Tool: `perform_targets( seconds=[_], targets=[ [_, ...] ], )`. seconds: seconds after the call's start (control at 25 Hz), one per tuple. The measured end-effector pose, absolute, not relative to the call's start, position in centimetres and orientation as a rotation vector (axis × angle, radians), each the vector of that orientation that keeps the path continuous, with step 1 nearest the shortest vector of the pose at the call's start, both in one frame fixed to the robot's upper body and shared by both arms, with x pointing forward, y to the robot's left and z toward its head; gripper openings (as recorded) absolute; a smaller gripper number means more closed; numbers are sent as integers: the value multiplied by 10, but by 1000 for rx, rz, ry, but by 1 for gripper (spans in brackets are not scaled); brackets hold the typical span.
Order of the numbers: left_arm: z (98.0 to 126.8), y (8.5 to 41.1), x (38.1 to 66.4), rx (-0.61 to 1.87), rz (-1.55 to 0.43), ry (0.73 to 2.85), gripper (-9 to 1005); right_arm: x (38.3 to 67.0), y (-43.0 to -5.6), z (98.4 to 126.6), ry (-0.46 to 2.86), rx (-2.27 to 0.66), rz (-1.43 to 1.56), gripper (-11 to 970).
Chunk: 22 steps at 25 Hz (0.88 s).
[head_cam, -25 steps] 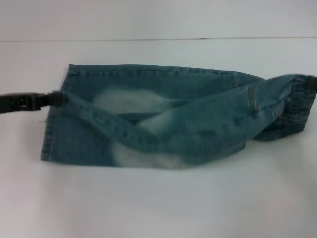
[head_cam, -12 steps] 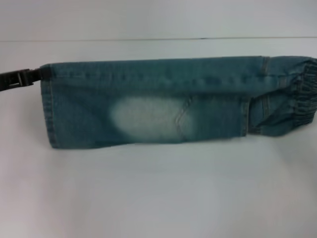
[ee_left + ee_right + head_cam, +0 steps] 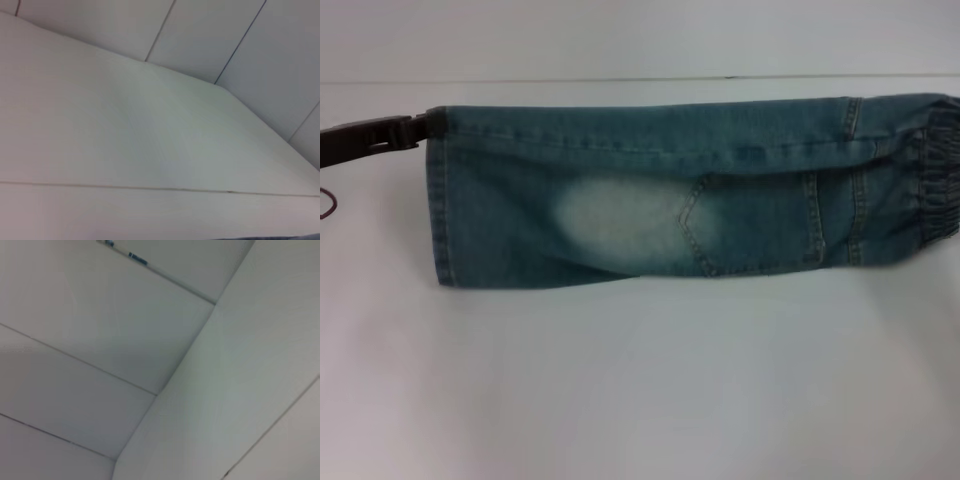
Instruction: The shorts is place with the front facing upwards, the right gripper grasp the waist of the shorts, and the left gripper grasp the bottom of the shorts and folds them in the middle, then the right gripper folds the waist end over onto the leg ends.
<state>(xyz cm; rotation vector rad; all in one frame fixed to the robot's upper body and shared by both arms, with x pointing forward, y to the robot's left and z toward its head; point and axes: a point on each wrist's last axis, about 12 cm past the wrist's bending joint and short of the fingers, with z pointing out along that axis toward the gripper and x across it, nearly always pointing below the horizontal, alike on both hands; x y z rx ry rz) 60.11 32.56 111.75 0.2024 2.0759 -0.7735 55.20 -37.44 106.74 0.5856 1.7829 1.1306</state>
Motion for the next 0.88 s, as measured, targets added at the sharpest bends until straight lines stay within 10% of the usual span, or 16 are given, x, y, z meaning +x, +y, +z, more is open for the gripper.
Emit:
perform_targets(
  seconds=[0.68,0.88],
  targets=[
    [1103,305,615,167,-716,2110,42,574,-356,1057,1806,547,934,181],
    [1108,304,619,189,-708,2104,245,575,-362,1059,1795,508,861,240]
  ],
)
